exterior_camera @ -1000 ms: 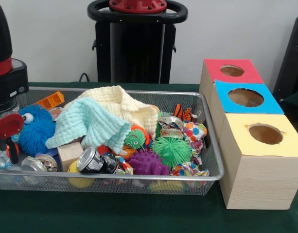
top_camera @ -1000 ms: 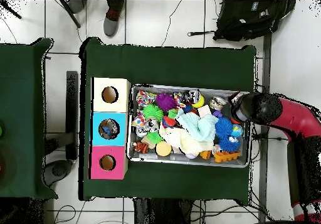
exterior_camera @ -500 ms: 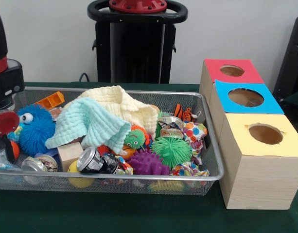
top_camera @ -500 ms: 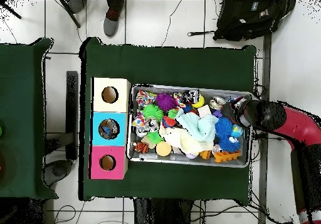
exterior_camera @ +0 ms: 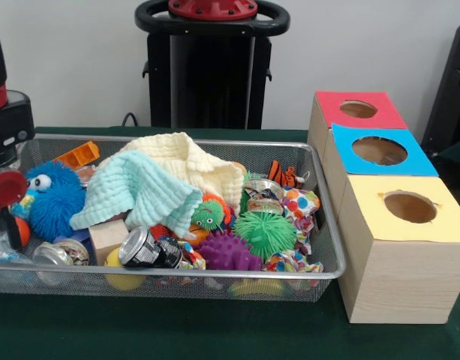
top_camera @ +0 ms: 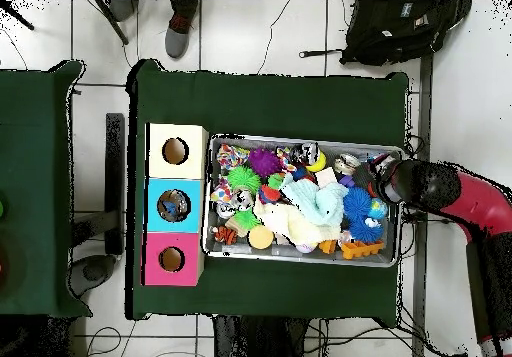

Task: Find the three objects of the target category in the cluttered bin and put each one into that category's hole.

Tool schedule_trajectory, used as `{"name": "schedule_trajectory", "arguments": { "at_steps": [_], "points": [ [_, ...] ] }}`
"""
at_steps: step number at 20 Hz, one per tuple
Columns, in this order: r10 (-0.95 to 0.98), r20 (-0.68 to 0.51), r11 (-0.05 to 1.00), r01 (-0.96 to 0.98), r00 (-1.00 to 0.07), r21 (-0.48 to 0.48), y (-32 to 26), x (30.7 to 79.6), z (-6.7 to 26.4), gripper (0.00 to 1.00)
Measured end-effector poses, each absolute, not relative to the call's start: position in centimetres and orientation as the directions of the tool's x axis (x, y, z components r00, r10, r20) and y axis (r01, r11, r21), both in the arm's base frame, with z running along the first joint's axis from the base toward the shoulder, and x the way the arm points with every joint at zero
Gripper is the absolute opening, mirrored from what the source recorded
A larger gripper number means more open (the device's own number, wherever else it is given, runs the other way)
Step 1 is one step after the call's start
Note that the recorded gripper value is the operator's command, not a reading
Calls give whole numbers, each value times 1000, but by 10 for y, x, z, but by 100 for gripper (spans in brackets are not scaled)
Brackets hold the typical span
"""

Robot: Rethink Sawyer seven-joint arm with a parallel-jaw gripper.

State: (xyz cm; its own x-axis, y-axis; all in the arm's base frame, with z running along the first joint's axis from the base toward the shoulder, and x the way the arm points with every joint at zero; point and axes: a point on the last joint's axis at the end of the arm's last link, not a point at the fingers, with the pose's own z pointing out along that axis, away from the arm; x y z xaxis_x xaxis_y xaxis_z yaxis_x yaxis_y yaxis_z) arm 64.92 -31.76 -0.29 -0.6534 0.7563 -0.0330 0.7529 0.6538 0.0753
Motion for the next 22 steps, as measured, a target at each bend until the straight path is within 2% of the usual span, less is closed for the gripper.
{"name": "schedule_trajectory", "arguments": {
  "at_steps": [14, 22],
  "points": [
    [758, -22, 651, 754, -652, 85, -318, 644, -3, 100],
    [755, -25, 655, 752, -655, 78, -319, 637, 10, 100]
  ]
}}
